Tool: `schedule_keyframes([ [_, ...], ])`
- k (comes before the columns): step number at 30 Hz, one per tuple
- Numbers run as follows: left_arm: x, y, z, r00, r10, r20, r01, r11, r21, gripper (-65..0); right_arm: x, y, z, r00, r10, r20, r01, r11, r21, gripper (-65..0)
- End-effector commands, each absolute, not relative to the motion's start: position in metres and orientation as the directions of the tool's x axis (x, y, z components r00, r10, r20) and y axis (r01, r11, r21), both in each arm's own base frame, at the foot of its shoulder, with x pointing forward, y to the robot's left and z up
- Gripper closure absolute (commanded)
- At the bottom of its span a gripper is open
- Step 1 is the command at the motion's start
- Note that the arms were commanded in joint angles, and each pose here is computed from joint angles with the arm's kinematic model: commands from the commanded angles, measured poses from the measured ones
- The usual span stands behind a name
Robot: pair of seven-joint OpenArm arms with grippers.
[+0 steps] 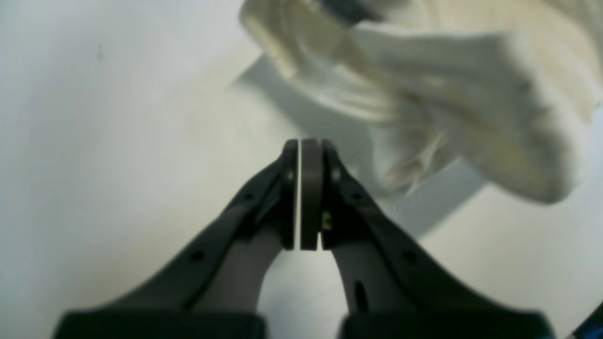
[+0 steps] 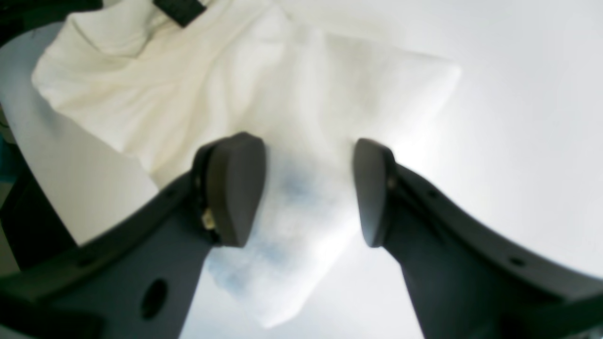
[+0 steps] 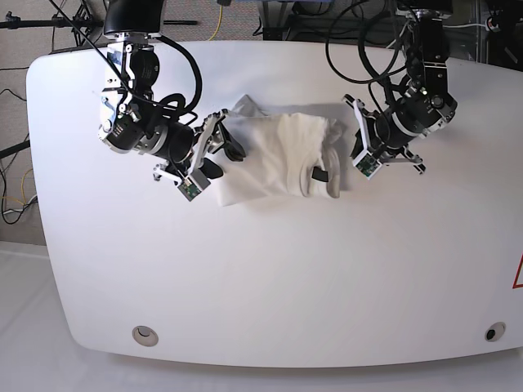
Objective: Fold the T-shirt properly
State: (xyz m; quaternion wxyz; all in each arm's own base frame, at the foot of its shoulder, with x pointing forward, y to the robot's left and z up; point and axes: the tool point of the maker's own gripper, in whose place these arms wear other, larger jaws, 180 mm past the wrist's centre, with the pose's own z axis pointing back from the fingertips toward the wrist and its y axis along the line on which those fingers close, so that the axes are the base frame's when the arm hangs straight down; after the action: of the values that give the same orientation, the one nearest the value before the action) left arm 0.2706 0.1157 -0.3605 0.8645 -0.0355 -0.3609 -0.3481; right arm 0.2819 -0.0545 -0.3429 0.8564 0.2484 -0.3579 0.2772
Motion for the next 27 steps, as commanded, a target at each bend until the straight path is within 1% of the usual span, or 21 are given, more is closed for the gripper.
schedule_keyframes([
  [1,0.278,0.114,-0.349,0.462,-0.557,0.691,0.618,0.76,0.2,0.0,0.291,-0.051,-0.325,0.542,0.275,0.794,-0.67,0.712,0.21,-32.0],
  [9,0.281,0.111,-0.343,0.448,-0.546,0.708,0.615,0.763,0.199,0.0,0.291,-0.051,-0.325,0.54,0.273,0.796,-0.671,0.711,0.211,-32.0],
  [14,0.294,0.095,-0.331,0.427,-0.504,0.751,0.6,0.779,0.181,0.0,0.291,-0.05,-0.325,0.54,0.272,0.796,-0.671,0.71,0.212,-32.0],
  [19,0.31,0.095,-0.32,0.424,-0.517,0.743,0.59,0.781,0.207,0.0,0.29,-0.05,-0.325,0.542,0.272,0.795,-0.671,0.71,0.213,-32.0],
  [27,0.338,0.082,-0.29,0.354,-0.51,0.784,0.582,0.776,0.242,0.0,0.29,-0.051,-0.326,0.543,0.276,0.793,-0.669,0.713,0.21,-32.0],
])
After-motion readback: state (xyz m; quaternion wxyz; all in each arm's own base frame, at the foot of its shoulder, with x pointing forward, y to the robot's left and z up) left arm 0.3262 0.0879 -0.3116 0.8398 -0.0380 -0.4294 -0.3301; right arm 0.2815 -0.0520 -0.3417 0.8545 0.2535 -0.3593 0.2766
